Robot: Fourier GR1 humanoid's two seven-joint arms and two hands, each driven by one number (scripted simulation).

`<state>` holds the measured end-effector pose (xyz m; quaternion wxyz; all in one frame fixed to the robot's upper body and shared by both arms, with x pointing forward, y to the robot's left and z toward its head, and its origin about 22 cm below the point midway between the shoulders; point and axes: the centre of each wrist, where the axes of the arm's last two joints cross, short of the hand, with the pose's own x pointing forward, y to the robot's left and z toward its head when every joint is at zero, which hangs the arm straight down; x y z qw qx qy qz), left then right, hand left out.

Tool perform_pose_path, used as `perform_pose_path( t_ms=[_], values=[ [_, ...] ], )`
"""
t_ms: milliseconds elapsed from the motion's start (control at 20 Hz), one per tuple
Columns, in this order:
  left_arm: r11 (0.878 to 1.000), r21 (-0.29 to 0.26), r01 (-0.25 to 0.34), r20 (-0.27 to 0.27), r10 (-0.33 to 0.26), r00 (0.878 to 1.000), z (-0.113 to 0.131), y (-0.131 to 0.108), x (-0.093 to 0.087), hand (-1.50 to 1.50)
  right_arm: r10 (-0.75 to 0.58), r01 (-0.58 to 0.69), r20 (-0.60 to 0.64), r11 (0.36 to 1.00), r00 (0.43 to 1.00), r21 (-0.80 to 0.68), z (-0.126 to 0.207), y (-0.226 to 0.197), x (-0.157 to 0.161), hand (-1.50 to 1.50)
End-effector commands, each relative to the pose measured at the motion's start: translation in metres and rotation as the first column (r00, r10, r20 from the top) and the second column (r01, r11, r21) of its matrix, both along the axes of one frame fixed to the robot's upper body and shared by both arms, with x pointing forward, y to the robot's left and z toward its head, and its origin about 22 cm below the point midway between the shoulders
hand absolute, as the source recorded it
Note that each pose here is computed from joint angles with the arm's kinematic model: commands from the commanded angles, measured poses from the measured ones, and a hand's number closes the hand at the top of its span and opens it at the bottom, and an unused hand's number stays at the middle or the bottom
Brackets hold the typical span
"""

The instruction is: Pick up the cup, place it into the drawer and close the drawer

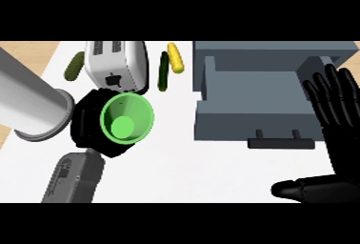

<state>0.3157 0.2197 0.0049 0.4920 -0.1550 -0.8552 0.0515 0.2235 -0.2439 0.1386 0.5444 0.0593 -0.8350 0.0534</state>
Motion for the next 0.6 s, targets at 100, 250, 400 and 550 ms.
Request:
perform_pose_path(
  t_ms=[100,250,400,550],
  values=[
    [1.0,-0.007,0.03,0.04,-0.029,0.999,0.09,-0.038,0.02,1.5,0.001,-0.001,-0.008,1.0,1.0,-0.005,-0.005,-0.017,-0.01,-1.5],
    [0.999,0.024,0.028,0.033,-0.029,0.999,0.084,-0.052,0.031,1.5,-0.002,0.002,0.017,1.0,1.0,-0.009,-0.01,-0.002,-0.015,-1.5],
    [0.998,0.048,0.029,0.057,-0.032,0.998,0.123,-0.062,0.034,1.5,-0.018,0.018,0.009,1.0,1.0,-0.02,0.002,-0.004,-0.004,-1.5],
    [0.997,0.073,0.015,0.049,-0.019,0.999,0.138,-0.094,0.05,1.5,0.001,-0.001,0.019,1.0,1.0,0.003,0.005,-0.002,-0.007,-1.5]
  ],
)
